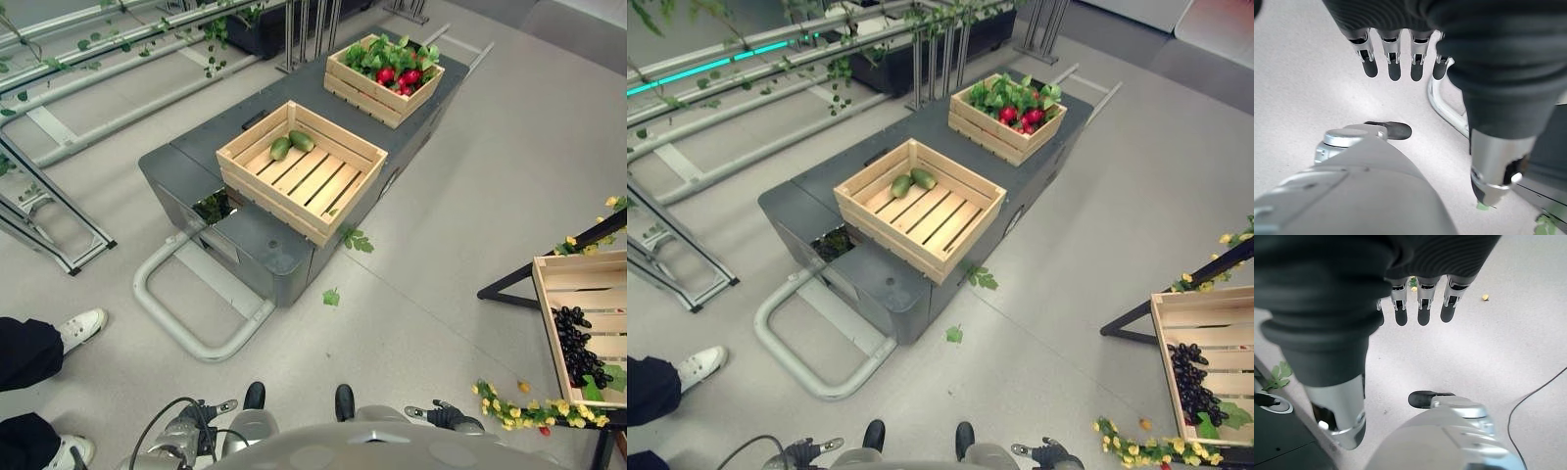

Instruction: Pick up the fruits from the basket on one side to the basket on the other side

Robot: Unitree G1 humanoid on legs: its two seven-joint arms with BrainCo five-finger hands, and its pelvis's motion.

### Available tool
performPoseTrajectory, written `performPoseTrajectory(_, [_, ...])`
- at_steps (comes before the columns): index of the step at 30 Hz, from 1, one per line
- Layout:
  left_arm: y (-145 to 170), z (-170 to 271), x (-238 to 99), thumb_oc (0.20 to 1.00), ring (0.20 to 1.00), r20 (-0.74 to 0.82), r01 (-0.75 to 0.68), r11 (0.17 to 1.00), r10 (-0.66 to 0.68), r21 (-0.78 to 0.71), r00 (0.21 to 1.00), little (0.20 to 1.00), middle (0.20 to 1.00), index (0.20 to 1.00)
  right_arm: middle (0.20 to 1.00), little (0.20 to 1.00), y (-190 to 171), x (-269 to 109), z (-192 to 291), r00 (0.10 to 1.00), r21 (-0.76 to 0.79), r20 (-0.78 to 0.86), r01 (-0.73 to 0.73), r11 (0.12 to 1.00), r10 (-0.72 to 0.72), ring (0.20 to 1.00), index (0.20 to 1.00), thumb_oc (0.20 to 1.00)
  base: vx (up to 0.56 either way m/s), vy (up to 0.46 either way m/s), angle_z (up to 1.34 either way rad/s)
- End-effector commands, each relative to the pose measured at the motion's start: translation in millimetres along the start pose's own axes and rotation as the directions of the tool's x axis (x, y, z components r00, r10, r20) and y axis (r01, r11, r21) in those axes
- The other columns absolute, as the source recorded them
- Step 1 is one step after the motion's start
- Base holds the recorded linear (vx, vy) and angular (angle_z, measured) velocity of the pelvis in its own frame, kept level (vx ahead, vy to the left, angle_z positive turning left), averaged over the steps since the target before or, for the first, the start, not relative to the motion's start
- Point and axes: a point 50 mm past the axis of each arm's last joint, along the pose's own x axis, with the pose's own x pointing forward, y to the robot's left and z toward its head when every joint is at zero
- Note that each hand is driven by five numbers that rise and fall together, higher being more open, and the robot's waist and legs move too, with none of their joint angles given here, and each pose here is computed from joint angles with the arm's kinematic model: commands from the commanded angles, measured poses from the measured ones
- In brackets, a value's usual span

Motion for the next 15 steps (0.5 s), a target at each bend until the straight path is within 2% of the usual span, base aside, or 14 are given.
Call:
performPoseTrajectory(1, [-8,23,2,1.000,1.000,0.038,0.031,0.999,-0.030,-0.043,0.999,1.000,1.000,1.000,1.000,1.000,-13,1,8,1.000,-0.062,0.008,0.026,0.998,-0.026,1.000,1.000,1.000,0.02,-0.104,-0.06])
performPoseTrajectory(15, [-21,1,0,1.000,1.000,-0.042,0.067,0.982,-0.076,-0.178,0.996,1.000,1.000,1.000,1.000,1.000,-19,-1,-12,0.998,-0.051,-0.055,0.037,0.998,-0.040,1.000,1.000,1.000,0.02,-0.058,0.08])
